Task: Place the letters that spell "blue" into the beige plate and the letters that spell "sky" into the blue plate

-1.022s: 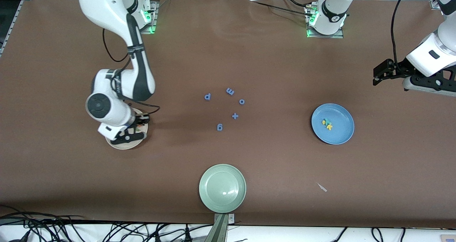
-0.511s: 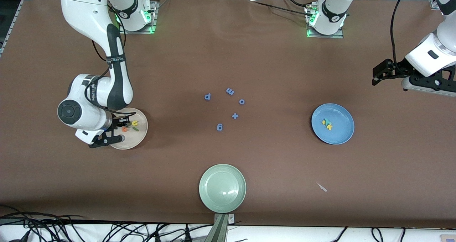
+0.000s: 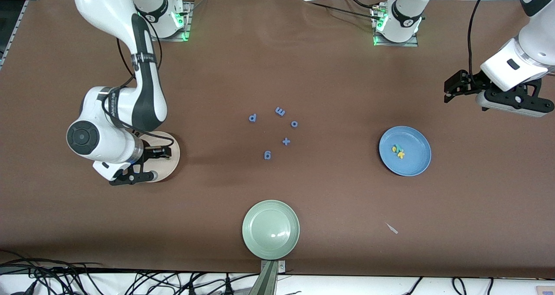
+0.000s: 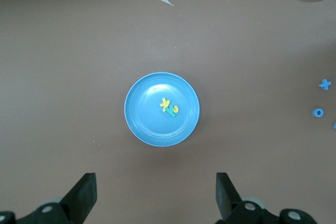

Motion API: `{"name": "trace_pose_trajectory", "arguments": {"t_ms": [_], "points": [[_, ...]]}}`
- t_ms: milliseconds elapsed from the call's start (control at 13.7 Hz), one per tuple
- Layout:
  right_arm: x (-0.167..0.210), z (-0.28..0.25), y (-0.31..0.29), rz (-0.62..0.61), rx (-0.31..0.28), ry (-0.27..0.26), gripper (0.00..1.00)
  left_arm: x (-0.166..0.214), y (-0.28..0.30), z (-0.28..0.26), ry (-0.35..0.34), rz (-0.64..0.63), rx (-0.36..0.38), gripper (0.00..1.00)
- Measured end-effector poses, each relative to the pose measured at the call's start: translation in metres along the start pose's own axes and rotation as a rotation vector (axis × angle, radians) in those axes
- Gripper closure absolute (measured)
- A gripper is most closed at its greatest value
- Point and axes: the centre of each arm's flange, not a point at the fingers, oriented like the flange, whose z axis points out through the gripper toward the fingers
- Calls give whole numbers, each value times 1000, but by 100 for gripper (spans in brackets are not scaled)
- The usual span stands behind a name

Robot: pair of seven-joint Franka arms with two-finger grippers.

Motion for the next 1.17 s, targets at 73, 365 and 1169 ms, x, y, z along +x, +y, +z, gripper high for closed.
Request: {"name": "trace_pose_trajectory", "arguments": {"t_ms": [73,365,1169], "points": [[1,-18,-8,-3,1,8,9,0,0,0,0,0,0,0],[1,-80,4,8,-13,46,0,1,6,-1,2,11,0,0],[-77,-220,47,-79,-7,63,0,1,3,-3,5,5,0,0]]}}
